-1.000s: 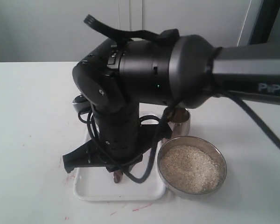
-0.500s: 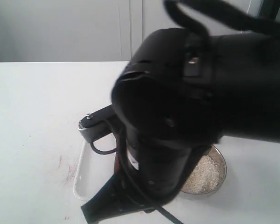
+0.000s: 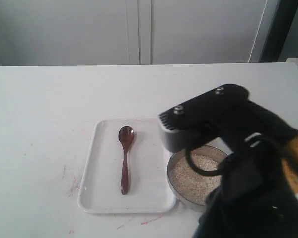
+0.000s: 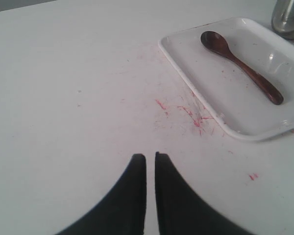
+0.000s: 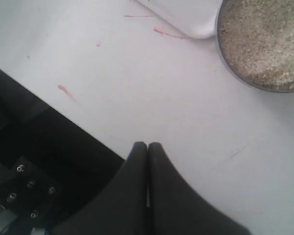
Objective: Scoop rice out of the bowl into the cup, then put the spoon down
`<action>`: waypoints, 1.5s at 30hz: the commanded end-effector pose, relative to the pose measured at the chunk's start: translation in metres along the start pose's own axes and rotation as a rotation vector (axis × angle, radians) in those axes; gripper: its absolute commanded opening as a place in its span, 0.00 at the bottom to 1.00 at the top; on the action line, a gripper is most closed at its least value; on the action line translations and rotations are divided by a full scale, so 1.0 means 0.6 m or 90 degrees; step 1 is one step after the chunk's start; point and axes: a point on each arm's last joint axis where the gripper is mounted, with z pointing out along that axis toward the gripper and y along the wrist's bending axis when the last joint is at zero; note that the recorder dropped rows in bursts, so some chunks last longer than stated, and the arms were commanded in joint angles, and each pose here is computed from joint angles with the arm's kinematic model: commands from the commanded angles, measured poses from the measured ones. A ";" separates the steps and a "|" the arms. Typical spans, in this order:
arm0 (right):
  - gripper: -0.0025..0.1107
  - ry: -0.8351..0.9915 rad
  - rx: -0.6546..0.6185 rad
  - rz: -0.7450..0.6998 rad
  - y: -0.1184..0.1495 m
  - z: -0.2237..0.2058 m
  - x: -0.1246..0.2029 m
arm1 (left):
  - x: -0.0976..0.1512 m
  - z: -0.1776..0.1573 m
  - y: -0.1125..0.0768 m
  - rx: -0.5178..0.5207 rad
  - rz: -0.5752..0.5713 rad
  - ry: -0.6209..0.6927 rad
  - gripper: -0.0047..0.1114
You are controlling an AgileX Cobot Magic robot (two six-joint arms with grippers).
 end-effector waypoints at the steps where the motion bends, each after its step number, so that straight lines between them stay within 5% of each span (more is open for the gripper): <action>1: 0.02 -0.036 -0.024 -0.001 -0.021 -0.025 0.032 | -0.003 -0.001 -0.001 0.006 -0.005 -0.003 0.16; 18: 0.02 -0.201 -0.063 -0.003 -0.073 -0.088 0.083 | -0.003 -0.001 -0.001 0.006 -0.005 -0.003 0.16; 32: 0.02 -0.587 -0.093 -0.106 -0.081 -0.072 0.050 | -0.003 -0.001 -0.001 0.006 -0.005 -0.003 0.16; 37: 0.02 -0.720 -0.125 -0.077 -0.097 -0.055 0.065 | -0.003 -0.001 -0.001 0.006 -0.005 -0.003 0.16; 45: 0.02 -0.817 -0.158 0.112 -0.136 -0.032 0.103 | -0.003 -0.001 -0.001 0.006 -0.005 -0.003 0.16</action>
